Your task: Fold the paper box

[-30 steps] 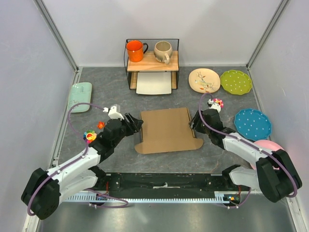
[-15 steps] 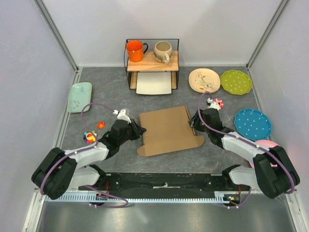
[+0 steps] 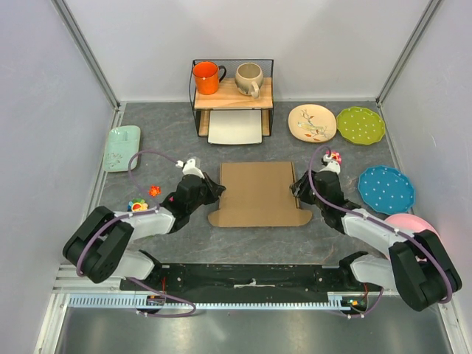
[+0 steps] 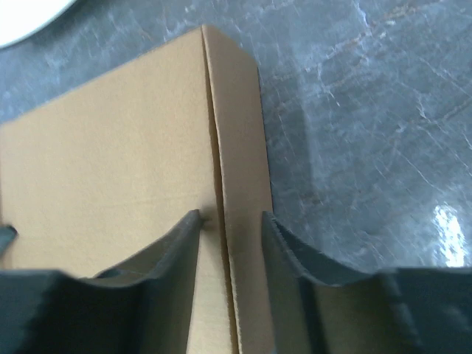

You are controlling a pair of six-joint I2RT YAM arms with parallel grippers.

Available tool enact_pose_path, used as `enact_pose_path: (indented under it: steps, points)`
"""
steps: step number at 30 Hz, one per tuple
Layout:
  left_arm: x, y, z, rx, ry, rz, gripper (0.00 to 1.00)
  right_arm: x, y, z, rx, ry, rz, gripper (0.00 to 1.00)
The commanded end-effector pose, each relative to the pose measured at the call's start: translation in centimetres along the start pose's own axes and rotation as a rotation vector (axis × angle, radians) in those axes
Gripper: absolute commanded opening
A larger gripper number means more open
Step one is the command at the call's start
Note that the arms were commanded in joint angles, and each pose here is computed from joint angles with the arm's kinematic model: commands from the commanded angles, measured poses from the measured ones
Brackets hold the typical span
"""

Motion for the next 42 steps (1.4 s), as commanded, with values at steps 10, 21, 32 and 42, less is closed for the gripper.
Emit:
enact_pose_path:
  steps: [10,21,32,42]
  points:
    - [1.0,-0.1,1.9,0.088,0.030,0.025,0.58,0.4,-0.5,3.1,-0.074,0.067,0.027,0.72]
    - [-1.7,-0.4,1.6,-0.050,0.082,0.029,0.55,-1.9,-0.2,2.5,0.053,0.110,0.036,0.49]
    - [-3.7,-1.1,-0.4,-0.111,0.176,0.026,0.28,-3.4,-0.7,1.1,0.034,0.152,0.103,0.25]
    - [-5.1,-2.2,-0.9,-0.143,0.214,-0.002,0.16,-7.3,1.0,0.6,0.027,0.236,0.205,0.16]
Point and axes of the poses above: each gripper's point midway between its finger pads, its own z axis back along the fingers, its own y axis along the line the jaws close on, x = y × z, the point moved 3 cm from there along z, back along the fingers, and after that the axes turned 2 degrees about -z, right-handed, at the moved point
